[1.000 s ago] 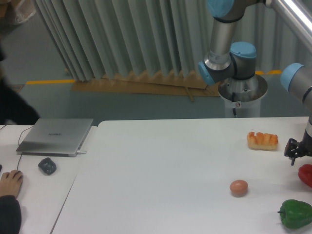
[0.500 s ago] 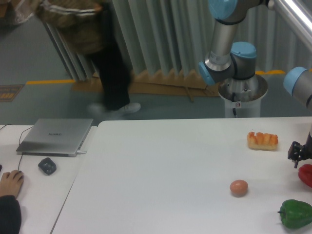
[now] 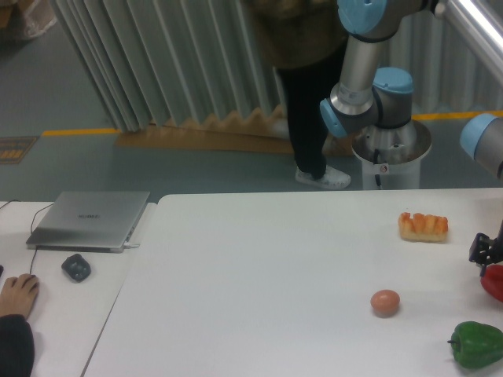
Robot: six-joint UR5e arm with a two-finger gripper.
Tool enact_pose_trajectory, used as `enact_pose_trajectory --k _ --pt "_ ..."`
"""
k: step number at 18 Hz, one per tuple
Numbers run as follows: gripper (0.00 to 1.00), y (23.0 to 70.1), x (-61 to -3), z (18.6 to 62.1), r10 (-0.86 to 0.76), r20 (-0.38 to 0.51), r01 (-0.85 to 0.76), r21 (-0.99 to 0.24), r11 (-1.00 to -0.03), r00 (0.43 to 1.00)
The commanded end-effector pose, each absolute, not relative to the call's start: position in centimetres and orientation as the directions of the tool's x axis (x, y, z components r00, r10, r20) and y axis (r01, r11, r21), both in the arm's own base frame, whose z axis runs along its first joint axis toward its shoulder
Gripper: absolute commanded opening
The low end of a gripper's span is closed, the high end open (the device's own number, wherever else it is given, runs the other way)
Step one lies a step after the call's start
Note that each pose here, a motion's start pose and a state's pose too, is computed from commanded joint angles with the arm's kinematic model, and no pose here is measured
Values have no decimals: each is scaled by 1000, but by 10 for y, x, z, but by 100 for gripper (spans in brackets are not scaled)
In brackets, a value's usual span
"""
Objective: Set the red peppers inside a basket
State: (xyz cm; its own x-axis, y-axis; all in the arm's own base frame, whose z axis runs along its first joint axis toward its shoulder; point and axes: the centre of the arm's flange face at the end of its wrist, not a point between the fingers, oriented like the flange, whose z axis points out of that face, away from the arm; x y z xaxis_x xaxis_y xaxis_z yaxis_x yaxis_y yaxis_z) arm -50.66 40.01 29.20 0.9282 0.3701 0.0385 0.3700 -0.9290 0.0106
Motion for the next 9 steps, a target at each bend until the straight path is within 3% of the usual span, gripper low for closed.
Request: enact_pose_trajectory --k 9 --pt "100 404 -506 280 366 36 366 11 -931 930"
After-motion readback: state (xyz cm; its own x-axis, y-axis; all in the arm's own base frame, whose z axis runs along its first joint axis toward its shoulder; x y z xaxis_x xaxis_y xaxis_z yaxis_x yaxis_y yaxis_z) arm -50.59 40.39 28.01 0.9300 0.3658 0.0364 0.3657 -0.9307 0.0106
